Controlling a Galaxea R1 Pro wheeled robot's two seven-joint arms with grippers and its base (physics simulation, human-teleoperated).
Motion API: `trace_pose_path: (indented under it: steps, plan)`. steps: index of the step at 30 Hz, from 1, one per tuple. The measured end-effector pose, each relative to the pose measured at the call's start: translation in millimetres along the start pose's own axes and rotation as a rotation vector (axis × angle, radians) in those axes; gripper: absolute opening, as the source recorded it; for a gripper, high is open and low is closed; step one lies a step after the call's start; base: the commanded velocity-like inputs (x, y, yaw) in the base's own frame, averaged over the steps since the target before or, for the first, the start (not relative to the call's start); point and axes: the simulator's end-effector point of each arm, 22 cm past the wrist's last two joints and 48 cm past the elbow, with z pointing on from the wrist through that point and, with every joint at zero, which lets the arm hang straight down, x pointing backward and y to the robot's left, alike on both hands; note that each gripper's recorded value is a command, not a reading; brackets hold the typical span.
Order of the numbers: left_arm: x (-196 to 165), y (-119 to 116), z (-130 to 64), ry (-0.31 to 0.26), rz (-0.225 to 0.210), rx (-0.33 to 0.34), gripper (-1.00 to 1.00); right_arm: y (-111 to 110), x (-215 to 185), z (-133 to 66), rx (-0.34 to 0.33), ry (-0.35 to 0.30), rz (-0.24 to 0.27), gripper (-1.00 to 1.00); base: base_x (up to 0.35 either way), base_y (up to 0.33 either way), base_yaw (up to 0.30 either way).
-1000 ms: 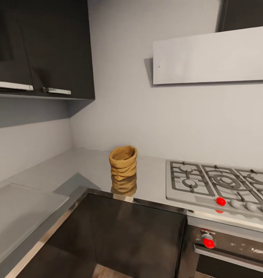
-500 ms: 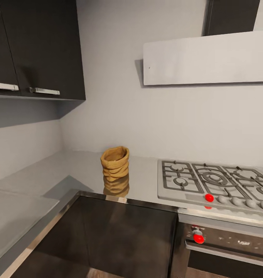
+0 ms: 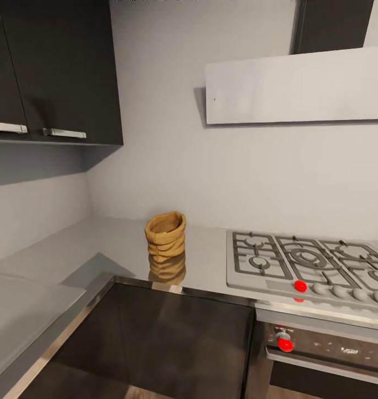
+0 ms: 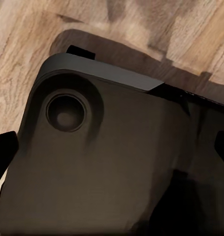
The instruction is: In the kitchen, take the popcorn bag from the countertop, put it into the microwave, and heat it until the popcorn is cooked so the cooked popcorn ends up inside the bag.
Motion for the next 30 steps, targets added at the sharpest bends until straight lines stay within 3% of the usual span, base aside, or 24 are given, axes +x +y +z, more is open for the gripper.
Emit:
trace_pose_path:
  steps: [30]
  plan:
    - [-6, -3, -46.8, -0.001, 0.004, 0.001, 1.00, 0, -12, -45.2, -0.001, 0.007, 0.001, 1.00, 0.000, 0.000, 0.000]
